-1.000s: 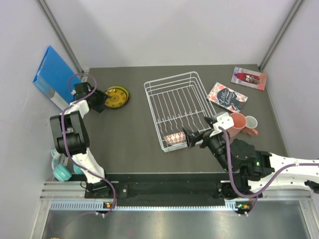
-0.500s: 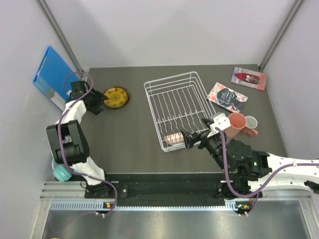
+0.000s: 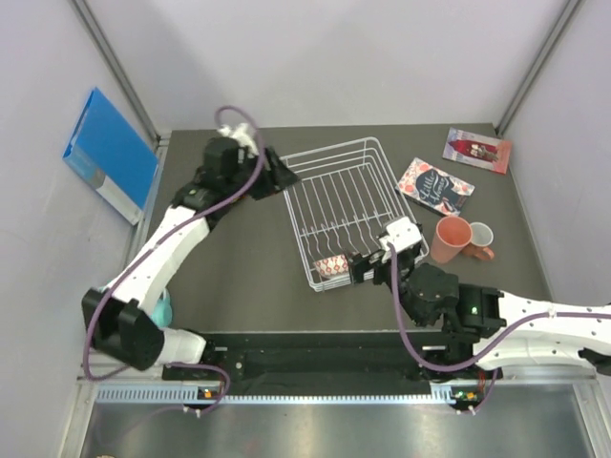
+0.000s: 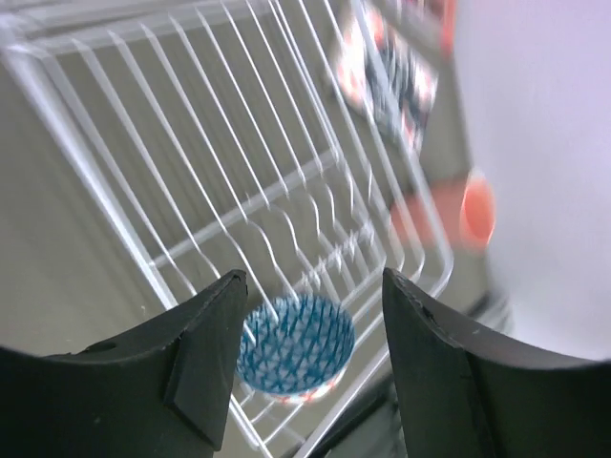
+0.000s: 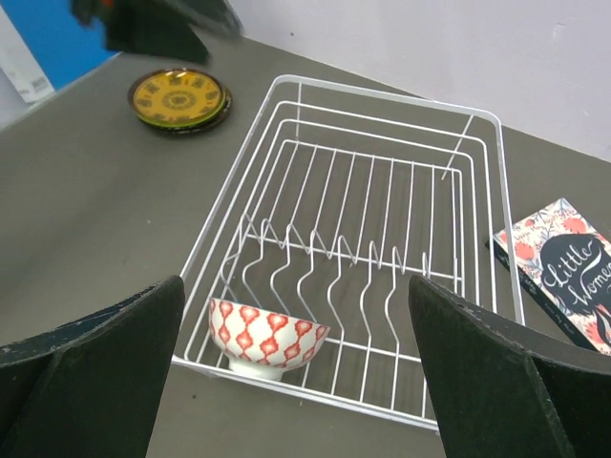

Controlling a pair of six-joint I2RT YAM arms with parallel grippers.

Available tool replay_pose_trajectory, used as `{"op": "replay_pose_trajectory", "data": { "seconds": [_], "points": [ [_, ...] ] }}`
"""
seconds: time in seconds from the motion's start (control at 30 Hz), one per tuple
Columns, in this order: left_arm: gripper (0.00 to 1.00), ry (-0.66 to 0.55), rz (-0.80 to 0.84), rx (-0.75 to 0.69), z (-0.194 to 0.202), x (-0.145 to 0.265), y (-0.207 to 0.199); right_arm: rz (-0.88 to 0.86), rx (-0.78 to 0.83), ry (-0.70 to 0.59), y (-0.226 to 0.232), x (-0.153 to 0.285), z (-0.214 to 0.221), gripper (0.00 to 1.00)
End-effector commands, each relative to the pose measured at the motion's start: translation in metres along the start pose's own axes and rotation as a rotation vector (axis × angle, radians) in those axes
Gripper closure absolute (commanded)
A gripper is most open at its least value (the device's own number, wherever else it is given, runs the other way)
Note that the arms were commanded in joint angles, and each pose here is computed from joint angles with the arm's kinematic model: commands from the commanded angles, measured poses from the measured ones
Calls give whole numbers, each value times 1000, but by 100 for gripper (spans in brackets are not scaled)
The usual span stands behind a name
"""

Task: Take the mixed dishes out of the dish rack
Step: Place the plate at the center of the board, then pick up the bowl from the dish rack.

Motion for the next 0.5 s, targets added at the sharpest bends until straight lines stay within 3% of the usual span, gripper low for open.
{"op": "replay_pose_trajectory", "data": {
  "seconds": [0.0, 0.17, 0.23, 0.47],
  "points": [
    [38, 357, 94, -295, 92, -20, -24, 54, -188, -127, -36, 18, -54, 0],
    [40, 530, 199, -475, 150, -12, -32, 79, -300, -226, -72, 42, -86, 0],
    [40, 576, 257, -519, 165, -7, -36, 95, -274, -229, -81, 47, -90, 0],
    [41, 685, 286, -601, 202, 1, -21, 92, -251, -203, -73, 41, -84, 0]
  ]
}}
Point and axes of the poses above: each gripper's point midway between its finger pads, its own x axis back along the fingers, its own y axis along the line the jaws close on, z = x × y, the point moved 2 cm from there along x, back along the fingers, and after that the axes turned 4 degrees about x, right-handed, at the moved point
